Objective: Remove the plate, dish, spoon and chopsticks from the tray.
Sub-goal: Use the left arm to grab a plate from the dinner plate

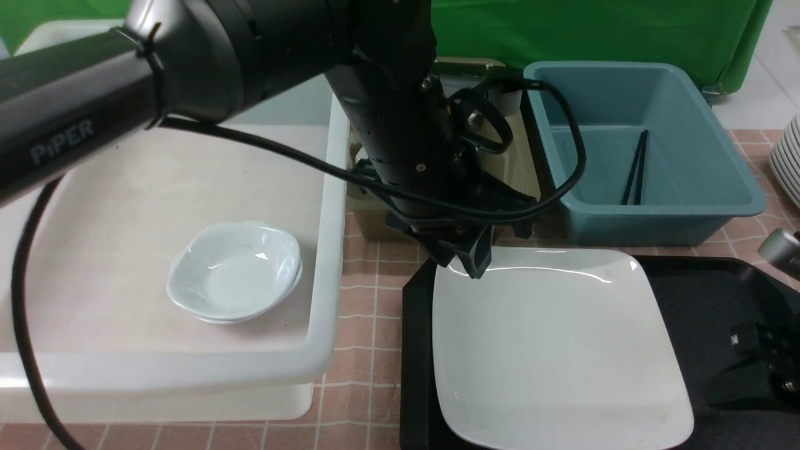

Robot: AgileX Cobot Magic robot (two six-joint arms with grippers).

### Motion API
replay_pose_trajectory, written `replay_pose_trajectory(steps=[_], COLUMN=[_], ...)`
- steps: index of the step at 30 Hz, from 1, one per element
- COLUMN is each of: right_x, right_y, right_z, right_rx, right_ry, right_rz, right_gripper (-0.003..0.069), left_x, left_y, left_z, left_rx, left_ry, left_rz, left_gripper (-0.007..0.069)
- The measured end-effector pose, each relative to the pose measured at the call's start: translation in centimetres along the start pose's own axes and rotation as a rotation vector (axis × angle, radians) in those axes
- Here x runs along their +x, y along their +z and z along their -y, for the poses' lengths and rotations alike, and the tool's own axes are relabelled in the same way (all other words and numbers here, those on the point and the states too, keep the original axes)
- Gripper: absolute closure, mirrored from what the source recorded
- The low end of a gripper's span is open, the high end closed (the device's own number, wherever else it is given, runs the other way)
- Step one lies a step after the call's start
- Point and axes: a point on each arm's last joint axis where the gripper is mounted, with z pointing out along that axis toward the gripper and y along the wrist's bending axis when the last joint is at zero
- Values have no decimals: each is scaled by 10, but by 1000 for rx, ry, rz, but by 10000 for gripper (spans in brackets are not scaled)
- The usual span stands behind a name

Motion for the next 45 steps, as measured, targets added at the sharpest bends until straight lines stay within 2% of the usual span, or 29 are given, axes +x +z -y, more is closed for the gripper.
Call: replay_pose_trajectory(steps=[6, 12, 22, 25, 29, 30, 34, 40, 41, 45], right_x=[-8, -14, -18, -18, -19, -18, -18, -15, -13, -10], right_y=[18, 33, 53, 54, 55, 55, 53, 32, 21, 7], right_z=[13, 25, 33, 33, 32, 32, 33, 39, 45, 54], right_rx=[18, 35, -14, -23, -39, -42, -23, 124, 175, 218], right_ry=[36, 88, 139, 136, 124, 125, 116, 101, 119, 144], right_rz=[-28, -37, -60, -60, -60, -63, -79, -93, -79, -57], right_gripper=[326, 288, 288, 317, 540, 567, 563, 550, 536, 533], left_x=[0, 0, -4, -4, -4, -4, -2, -1, -1, -3], left_y=[0, 0, 0, 0, 0, 0, 0, 2, 5, 23], left_z=[-2, -2, -2, -2, -2, -2, -2, -3, -4, -5], left_rx=[-23, -25, -22, -21, -21, -22, -24, -30, -31, -18], left_ry=[10, 10, 11, 11, 11, 11, 10, 11, 10, -24], left_rz=[2, 1, 37, 42, 43, 41, 16, -1, -9, -49], left_gripper=[388, 388, 388, 387, 387, 387, 387, 387, 387, 387])
